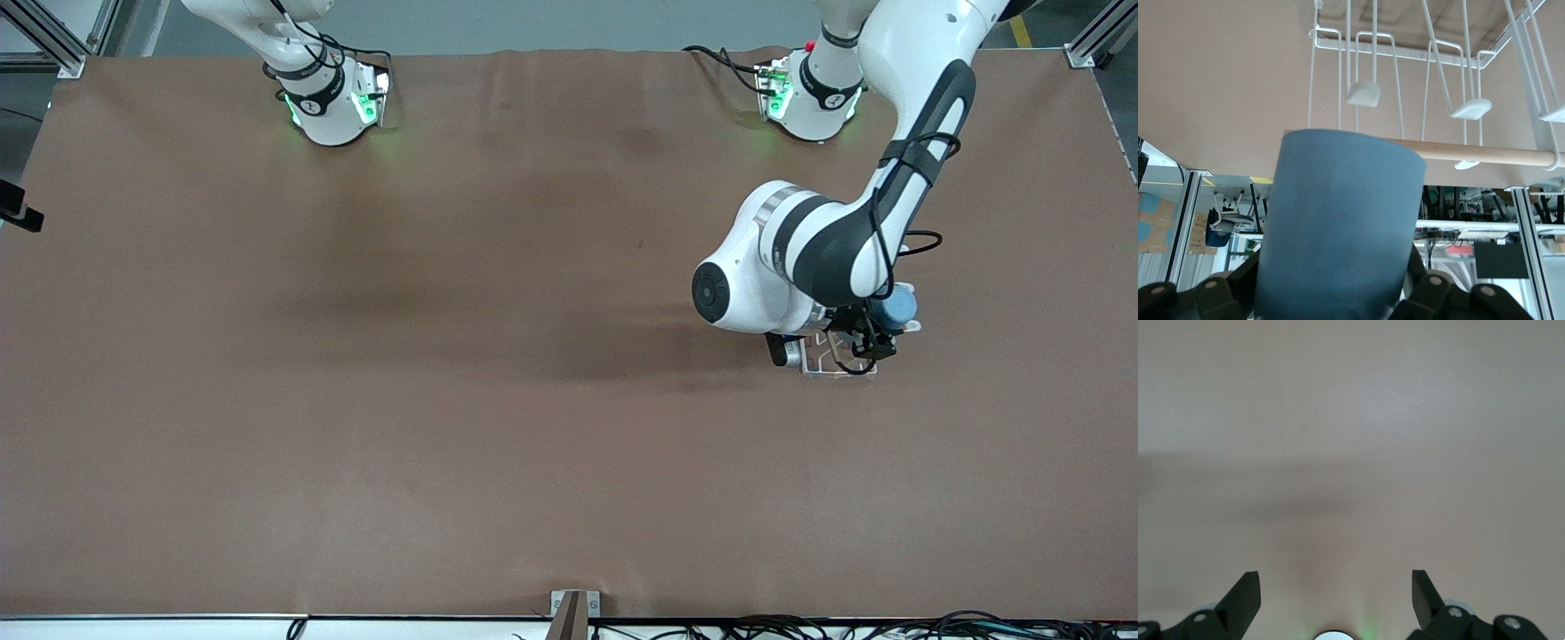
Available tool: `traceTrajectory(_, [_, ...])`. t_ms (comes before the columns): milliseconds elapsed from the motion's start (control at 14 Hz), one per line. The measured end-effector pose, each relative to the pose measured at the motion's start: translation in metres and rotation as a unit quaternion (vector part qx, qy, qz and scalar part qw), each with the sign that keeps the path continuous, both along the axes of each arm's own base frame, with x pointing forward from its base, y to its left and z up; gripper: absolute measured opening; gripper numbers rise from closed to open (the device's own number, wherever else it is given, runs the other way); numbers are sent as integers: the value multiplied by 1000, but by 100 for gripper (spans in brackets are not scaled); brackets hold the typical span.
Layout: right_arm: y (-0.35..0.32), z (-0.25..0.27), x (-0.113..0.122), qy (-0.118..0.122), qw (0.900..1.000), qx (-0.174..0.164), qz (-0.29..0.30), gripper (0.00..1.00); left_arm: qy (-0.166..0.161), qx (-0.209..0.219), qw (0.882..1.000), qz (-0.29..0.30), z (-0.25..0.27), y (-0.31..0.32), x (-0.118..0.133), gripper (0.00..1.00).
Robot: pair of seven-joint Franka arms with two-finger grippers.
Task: Hang cup on cup holder
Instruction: 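Lower the cup onto a holder hook with the left gripper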
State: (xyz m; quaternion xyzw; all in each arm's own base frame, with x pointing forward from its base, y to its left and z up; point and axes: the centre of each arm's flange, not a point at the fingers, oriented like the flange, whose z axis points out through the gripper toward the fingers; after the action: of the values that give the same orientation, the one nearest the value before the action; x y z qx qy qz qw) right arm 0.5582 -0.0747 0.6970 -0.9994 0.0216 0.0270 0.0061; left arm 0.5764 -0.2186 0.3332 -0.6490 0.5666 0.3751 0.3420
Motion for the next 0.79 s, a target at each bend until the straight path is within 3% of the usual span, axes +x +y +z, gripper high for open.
traceTrajectory(286, [6, 9, -27, -34, 999, -2, -6, 100, 26, 9, 1000, -5, -32, -2, -4, 80])
traceTrajectory(786, [5, -16, -31, -34, 999, -1, -7, 100, 10, 25, 1000, 2, -70, -9, -8, 80])
